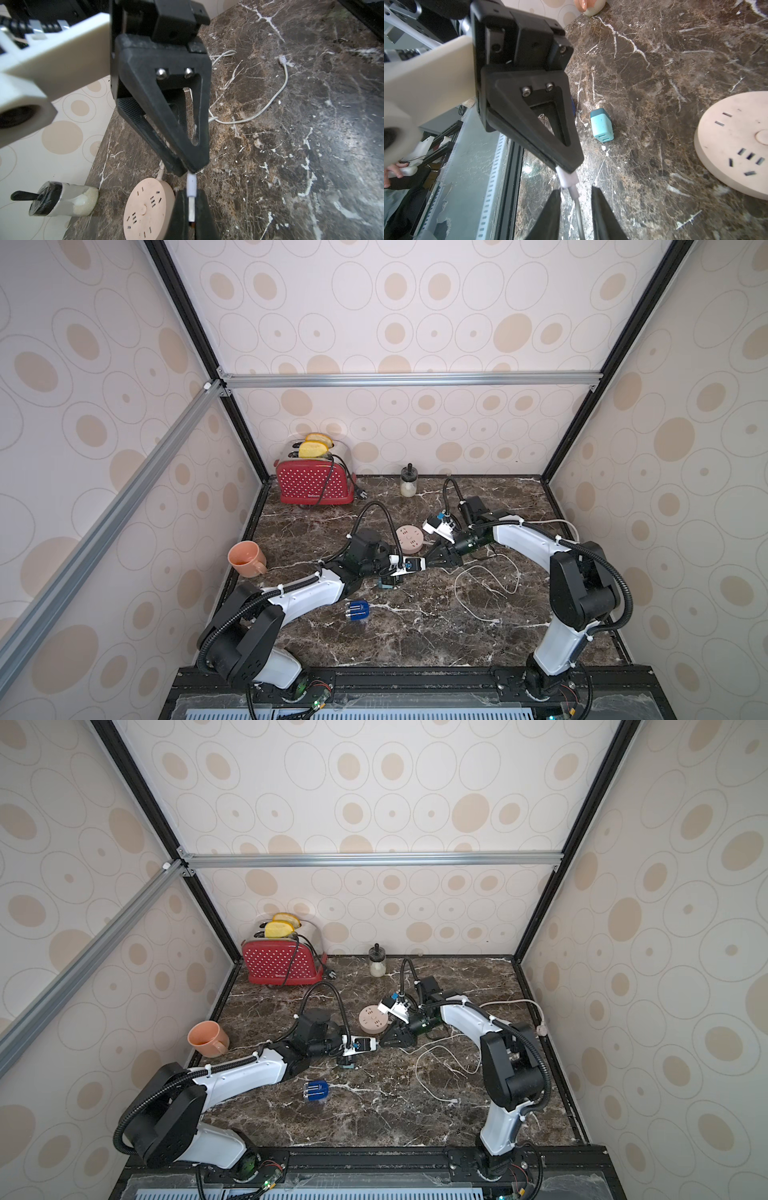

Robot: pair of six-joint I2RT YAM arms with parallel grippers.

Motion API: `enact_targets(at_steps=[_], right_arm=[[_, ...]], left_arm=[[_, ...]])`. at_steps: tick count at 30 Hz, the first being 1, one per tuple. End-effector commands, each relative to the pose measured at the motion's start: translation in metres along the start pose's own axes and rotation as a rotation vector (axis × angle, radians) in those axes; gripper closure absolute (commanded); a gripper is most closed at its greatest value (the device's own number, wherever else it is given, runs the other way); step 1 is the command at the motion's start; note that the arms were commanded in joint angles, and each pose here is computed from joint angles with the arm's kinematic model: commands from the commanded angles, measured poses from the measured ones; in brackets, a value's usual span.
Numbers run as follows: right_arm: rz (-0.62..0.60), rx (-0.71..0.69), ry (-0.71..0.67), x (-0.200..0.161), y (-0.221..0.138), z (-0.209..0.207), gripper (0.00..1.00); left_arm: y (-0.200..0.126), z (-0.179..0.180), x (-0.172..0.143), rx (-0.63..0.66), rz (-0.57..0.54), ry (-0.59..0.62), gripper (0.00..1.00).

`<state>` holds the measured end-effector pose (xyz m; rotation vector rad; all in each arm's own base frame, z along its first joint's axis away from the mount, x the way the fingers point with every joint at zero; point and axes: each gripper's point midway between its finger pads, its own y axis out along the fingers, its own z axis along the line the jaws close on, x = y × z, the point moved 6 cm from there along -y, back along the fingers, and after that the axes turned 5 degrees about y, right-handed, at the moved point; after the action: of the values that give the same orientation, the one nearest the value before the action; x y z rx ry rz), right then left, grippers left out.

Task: Charge the electric shaver
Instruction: Pick up the charging cable from the center of the board.

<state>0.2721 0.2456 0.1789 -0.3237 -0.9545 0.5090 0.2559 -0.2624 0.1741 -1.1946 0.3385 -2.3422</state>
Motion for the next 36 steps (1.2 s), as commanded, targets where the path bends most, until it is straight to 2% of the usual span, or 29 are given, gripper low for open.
enact_targets(at_steps=[1, 7, 13, 16, 20, 22, 25, 28, 30, 36], right_arm=[[-0.020, 0.032, -0.021, 0.0068, -0.0009, 0.0022, 0.73], [-0.010, 0.039, -0.010, 0.0038, 0.0000, 0.0025, 0.75], [0.002, 0.037, -0.004, 0.0011, 0.0004, 0.0018, 0.66], [0.006, 0.035, -0.004, 0.0009, 0.0002, 0.0013, 0.65], [0.004, 0.032, -0.011, 0.0019, -0.0002, 0.0017, 0.77], [0.001, 0.029, -0.017, 0.0028, -0.0008, 0.0023, 0.78], [-0.001, 0.022, -0.021, 0.0034, -0.0012, 0.0018, 0.69], [-0.002, 0.022, -0.026, 0.0045, -0.0014, 0.0025, 0.67], [-0.003, 0.023, -0.022, 0.0042, -0.0013, 0.0017, 0.69], [-0.002, 0.033, -0.016, 0.0036, -0.0012, 0.0028, 0.85]], left_arm=[[0.0020, 0.0083, 0.0112, 0.012, -0.036, 0.022, 0.99], [0.0032, 0.0092, 0.0097, 0.025, -0.035, 0.025, 0.98], [0.0037, 0.0134, 0.0100, 0.057, -0.040, 0.027, 0.98], [0.0043, 0.0138, 0.0103, 0.056, -0.042, 0.024, 0.98], [0.0050, 0.0123, 0.0093, 0.048, -0.042, 0.020, 0.98], [0.0050, 0.0110, 0.0088, 0.041, -0.041, 0.018, 0.98], [0.0049, 0.0083, 0.0089, 0.018, -0.041, 0.018, 0.98], [0.0044, 0.0063, 0.0091, 0.004, -0.039, 0.018, 0.98], [0.0037, 0.0055, 0.0082, 0.002, -0.034, 0.020, 0.98], [0.0036, 0.0064, 0.0087, 0.005, -0.030, 0.024, 0.97]])
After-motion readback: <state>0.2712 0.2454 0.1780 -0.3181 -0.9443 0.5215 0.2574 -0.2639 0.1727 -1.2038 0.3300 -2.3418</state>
